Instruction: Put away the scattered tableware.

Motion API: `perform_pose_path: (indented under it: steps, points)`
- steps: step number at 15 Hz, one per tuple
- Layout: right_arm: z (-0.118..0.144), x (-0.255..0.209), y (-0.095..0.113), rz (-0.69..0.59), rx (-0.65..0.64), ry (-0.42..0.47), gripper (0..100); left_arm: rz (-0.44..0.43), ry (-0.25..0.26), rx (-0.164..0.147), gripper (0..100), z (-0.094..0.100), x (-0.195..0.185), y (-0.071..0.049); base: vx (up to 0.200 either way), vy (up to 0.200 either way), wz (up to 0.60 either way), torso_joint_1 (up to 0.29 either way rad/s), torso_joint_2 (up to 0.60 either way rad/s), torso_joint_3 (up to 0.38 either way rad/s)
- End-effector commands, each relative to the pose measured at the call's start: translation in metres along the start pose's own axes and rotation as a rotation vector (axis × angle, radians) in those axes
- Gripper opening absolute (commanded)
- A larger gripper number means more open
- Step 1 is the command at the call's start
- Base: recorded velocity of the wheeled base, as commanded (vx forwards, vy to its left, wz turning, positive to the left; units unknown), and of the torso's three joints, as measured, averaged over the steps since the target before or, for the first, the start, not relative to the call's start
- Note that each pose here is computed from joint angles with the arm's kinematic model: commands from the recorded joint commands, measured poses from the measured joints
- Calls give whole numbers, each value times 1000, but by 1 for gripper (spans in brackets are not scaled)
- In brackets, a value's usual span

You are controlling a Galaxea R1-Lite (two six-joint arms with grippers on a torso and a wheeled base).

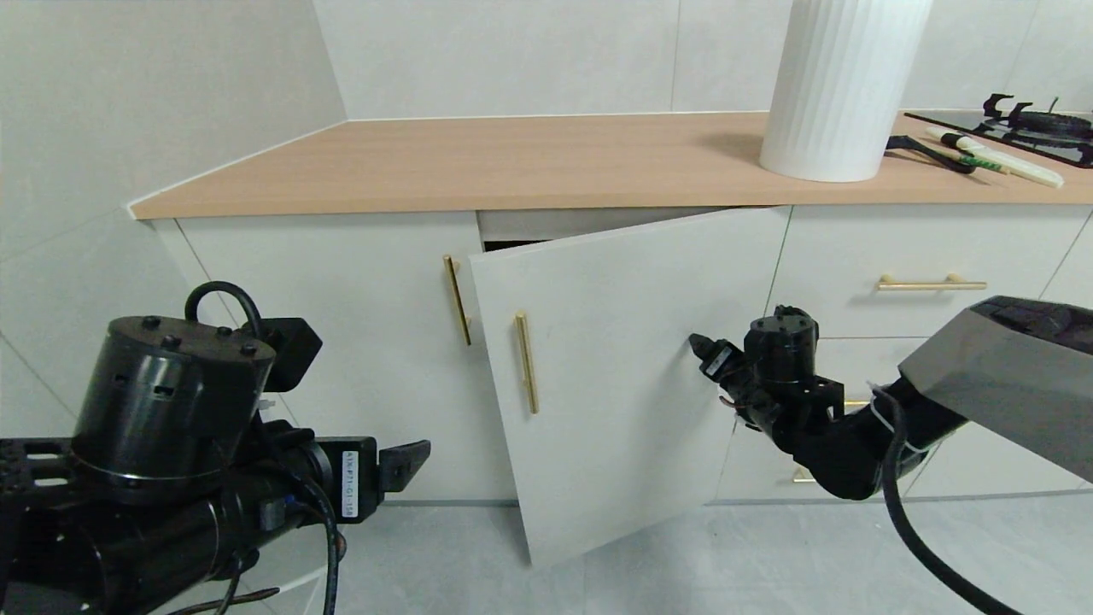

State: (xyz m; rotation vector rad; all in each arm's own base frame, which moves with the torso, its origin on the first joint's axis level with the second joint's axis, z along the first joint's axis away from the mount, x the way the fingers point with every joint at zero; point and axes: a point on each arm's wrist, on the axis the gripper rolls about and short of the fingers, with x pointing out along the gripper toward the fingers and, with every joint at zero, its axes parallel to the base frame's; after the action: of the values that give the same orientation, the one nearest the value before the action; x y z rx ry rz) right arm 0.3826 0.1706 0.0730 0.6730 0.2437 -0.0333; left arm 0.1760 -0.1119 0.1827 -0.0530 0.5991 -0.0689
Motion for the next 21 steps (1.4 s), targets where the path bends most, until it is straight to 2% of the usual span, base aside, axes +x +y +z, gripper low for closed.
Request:
perform_pose_path:
  steps: [1,6,8,16,21]
  points:
    - [-8,16,-9,-37,-2,-18,100,1,1,0,100,0,0,0,0,0,0,0,0,0]
    - [-8,26,-13,-66,0,-53,100,0,-1,0,100,0,0,0,0,0,0,0,0,0]
    - [-10,40,-19,-120,1,-109,100,-2,-4,-2,100,1,-1,0,0,0,0,0,0,0]
    - [-9,45,-21,-141,-10,-134,100,-1,-3,-2,100,0,-1,0,0,0,0,0,0,0]
    - [-3,54,-29,-181,-20,-173,100,-2,-4,-2,100,1,-1,0,0,0,0,0,0,0]
